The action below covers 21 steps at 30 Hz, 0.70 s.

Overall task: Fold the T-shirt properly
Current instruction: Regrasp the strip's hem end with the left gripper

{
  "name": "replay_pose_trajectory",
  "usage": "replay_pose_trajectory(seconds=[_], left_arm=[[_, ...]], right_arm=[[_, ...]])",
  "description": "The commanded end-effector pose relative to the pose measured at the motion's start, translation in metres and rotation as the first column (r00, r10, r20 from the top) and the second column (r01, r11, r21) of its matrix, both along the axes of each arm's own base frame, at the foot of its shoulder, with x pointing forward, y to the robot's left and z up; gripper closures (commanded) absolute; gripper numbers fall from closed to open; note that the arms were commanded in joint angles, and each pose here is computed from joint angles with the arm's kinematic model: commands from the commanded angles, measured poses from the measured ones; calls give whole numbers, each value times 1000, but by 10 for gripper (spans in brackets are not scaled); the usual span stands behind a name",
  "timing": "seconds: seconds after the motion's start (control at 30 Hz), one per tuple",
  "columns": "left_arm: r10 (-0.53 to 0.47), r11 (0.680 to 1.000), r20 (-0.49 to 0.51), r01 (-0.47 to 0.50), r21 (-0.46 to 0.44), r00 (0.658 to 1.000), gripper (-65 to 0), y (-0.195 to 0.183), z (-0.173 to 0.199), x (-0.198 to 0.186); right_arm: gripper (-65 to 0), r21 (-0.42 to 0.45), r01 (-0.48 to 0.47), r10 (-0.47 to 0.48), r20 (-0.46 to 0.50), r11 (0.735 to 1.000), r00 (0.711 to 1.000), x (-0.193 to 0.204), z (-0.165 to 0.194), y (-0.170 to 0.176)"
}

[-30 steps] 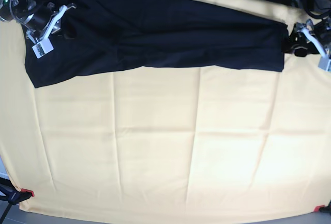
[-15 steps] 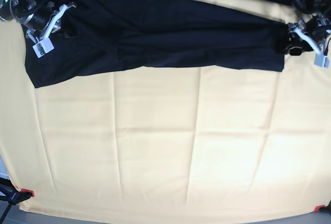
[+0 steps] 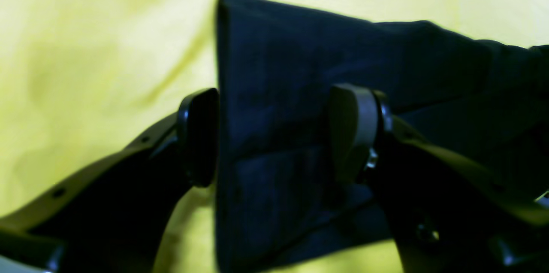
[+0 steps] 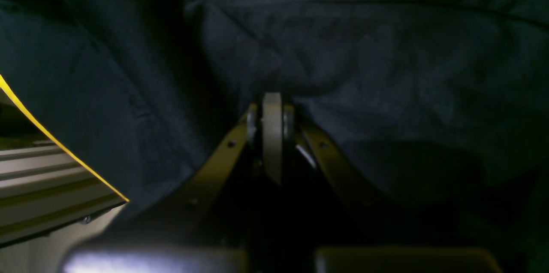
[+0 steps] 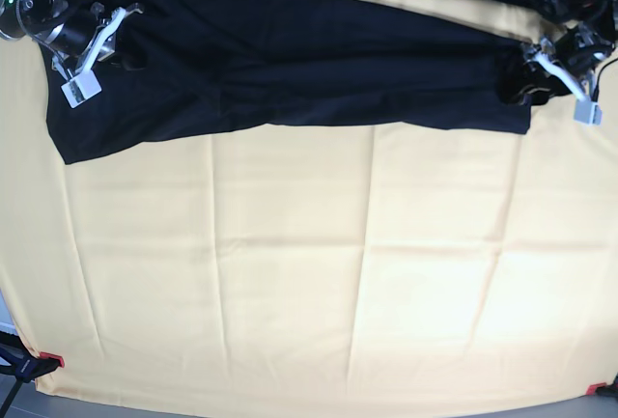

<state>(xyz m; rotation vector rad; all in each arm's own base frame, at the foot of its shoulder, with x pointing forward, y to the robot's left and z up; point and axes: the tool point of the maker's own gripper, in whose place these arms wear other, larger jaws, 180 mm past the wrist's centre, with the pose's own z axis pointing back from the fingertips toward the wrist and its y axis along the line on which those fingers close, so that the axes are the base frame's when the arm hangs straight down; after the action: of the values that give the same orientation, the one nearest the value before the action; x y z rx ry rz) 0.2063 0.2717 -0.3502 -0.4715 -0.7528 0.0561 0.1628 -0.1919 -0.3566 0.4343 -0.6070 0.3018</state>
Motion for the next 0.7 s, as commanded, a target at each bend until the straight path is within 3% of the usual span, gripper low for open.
replay_pose_trajectory(seconds=[0.0, 0.23, 0.43, 0.67], left_arm=[[-29, 1000, -12, 29, 8, 1000, -403, -4, 1, -1], [-65, 997, -8, 65, -41, 998, -403, -19, 1, -1], [-143, 983, 66, 150, -109, 987, -403, -36, 16, -1], [-153, 978, 97, 165, -127, 983, -397, -39, 21, 0]], right_arm=[[0, 1, -11, 11, 32, 1000, 999, 5, 8, -1], [0, 1, -11, 11, 32, 1000, 999, 5, 8, -1], [0, 1, -11, 11, 32, 1000, 999, 5, 8, -1], [0, 1, -11, 11, 32, 1000, 999, 5, 8, -1]])
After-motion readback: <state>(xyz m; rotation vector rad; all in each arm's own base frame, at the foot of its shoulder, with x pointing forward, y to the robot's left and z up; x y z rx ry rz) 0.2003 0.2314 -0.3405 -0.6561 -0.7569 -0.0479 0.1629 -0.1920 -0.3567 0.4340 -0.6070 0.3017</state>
